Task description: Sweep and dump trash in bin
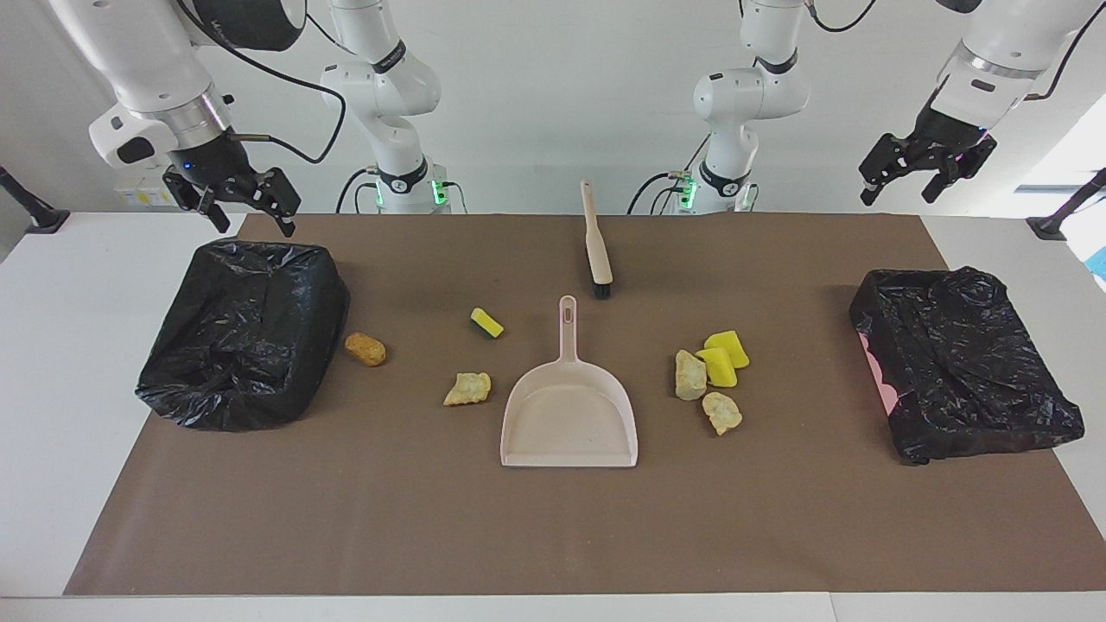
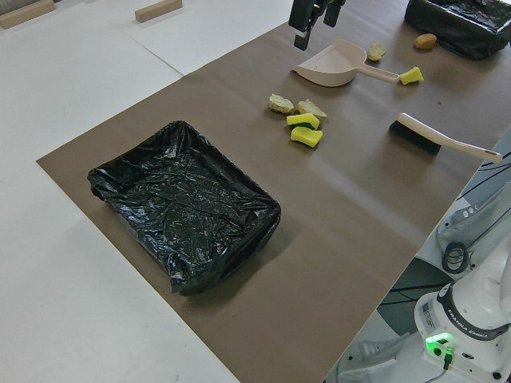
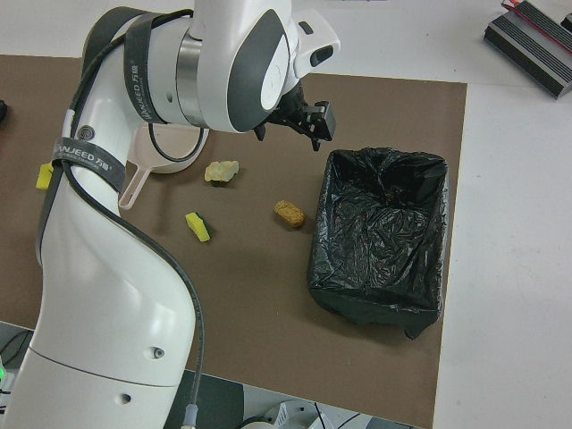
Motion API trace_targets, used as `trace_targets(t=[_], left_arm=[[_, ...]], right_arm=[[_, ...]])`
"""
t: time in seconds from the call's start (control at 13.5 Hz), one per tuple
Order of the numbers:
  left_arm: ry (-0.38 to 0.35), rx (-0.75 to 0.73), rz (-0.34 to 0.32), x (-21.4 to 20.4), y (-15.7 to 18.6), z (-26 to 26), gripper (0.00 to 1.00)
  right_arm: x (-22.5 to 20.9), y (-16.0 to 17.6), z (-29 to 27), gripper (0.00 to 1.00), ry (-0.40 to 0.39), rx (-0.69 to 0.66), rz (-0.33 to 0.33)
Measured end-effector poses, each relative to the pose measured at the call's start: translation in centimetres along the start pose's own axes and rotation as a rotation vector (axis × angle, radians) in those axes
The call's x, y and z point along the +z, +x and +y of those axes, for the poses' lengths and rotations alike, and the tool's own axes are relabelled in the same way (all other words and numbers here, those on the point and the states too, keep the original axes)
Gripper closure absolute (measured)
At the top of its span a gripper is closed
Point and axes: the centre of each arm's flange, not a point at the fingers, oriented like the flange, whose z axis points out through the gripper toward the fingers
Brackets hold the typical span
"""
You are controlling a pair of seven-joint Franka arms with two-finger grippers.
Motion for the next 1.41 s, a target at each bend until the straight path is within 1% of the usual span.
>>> trace_targets(t=[1.41], left_arm=[[0.0,0.0,0.0,0.0,0.0,0.0,0.0]], right_arm=[[0.0,0.0,0.46,0.0,0.0,0.008,0.0]])
